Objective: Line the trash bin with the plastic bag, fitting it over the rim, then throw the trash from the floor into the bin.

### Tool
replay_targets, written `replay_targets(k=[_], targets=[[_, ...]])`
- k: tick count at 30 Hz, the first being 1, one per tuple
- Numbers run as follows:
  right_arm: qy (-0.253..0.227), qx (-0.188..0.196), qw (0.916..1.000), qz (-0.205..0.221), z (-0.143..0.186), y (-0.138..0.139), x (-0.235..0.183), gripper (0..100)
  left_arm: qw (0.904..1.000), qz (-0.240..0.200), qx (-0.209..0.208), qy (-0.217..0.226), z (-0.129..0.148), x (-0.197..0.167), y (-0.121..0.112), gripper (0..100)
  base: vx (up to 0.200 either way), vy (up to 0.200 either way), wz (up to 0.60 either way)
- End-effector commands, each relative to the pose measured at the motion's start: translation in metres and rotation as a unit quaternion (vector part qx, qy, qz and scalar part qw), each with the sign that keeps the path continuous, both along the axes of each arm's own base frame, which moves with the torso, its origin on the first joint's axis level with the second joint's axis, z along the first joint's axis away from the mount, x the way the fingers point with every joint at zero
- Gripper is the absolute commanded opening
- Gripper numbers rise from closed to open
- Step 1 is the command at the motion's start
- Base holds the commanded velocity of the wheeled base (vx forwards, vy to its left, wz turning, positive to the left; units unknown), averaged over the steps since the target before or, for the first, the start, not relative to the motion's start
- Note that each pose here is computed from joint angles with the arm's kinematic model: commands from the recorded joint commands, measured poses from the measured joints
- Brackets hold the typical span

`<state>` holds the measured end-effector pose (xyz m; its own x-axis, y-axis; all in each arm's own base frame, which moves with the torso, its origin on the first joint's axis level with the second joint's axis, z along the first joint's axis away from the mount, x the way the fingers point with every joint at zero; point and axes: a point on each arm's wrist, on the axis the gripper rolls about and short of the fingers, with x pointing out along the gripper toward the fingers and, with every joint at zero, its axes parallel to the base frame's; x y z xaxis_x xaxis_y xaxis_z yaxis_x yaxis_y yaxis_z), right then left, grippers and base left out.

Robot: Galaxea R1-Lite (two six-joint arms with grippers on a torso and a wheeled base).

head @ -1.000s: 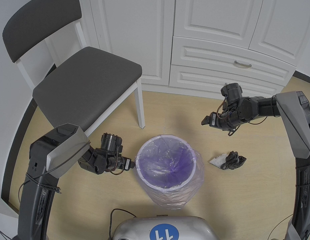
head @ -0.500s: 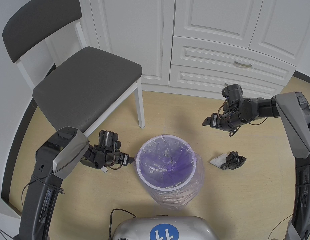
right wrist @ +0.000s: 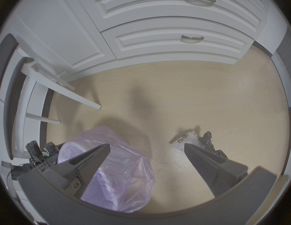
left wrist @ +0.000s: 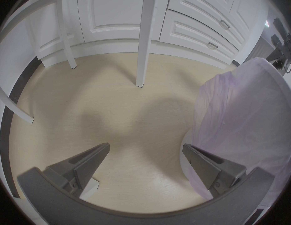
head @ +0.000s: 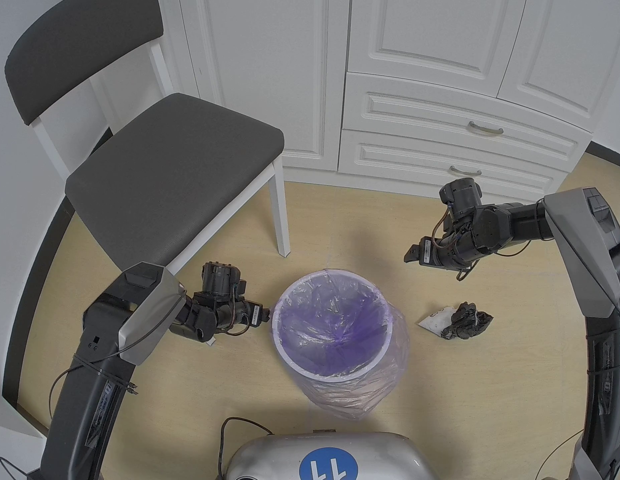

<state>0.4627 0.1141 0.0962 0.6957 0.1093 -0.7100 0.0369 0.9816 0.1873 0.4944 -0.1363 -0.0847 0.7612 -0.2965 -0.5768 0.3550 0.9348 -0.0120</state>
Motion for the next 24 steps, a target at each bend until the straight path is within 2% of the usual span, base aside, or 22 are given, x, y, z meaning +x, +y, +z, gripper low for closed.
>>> replay_targets(k=[1, 4, 8, 10, 12, 15, 16, 19, 20, 21, 24], targets=[[-0.007, -0.006, 0.9999, 0.007, 0.004, 0.011, -0.010, 100, 1.0000, 0.003, 0.001, 0.005, 0.002, -0.013, 0.003, 100, 0.000, 0.000, 0.00], [-0.018, -0.011, 0.9997, 0.012, 0.007, 0.020, -0.020, 100, 1.0000, 0.003, -0.004, 0.002, 0.015, -0.029, 0.006, 100, 0.000, 0.000, 0.00], [-0.044, -0.033, 0.9977, 0.041, 0.001, 0.053, -0.051, 100, 0.9974, 0.022, -0.063, -0.028, 0.034, -0.061, 0.007, 100, 0.000, 0.000, 0.00], [-0.059, -0.045, 0.9951, 0.066, 0.003, 0.062, -0.059, 100, 0.9967, 0.025, -0.071, -0.031, 0.036, -0.066, 0.010, 100, 0.000, 0.000, 0.00], [-0.087, -0.091, 0.9827, 0.136, 0.016, 0.077, -0.076, 100, 0.9970, 0.030, -0.067, -0.023, 0.034, -0.074, 0.016, 100, 0.000, 0.000, 0.00], [-0.095, -0.132, 0.9691, 0.186, 0.019, 0.085, -0.088, 100, 0.9972, 0.033, -0.066, -0.017, 0.036, -0.080, 0.021, 100, 0.000, 0.000, 0.00], [-0.101, -0.163, 0.9584, 0.211, 0.019, 0.090, -0.092, 100, 0.9972, 0.033, -0.066, -0.015, 0.041, -0.084, 0.023, 100, 0.000, 0.000, 0.00], [-0.107, -0.220, 0.9409, 0.234, 0.011, 0.100, -0.091, 100, 0.9966, 0.021, -0.079, -0.012, 0.048, -0.092, 0.029, 100, 0.000, 0.000, 0.00], [-0.107, -0.225, 0.9395, 0.235, 0.010, 0.101, -0.091, 100, 0.9965, 0.020, -0.080, -0.011, 0.048, -0.093, 0.030, 100, 0.000, 0.000, 0.00], [-0.108, -0.243, 0.9330, 0.243, 0.005, 0.107, -0.089, 100, 0.9961, 0.014, -0.087, -0.013, 0.050, -0.096, 0.033, 100, 0.000, 0.000, 0.00], [-0.112, -0.264, 0.9202, 0.266, -0.007, 0.115, -0.086, 100, 0.9957, 0.012, -0.090, -0.023, 0.055, -0.096, 0.036, 100, 0.000, 0.000, 0.00]])
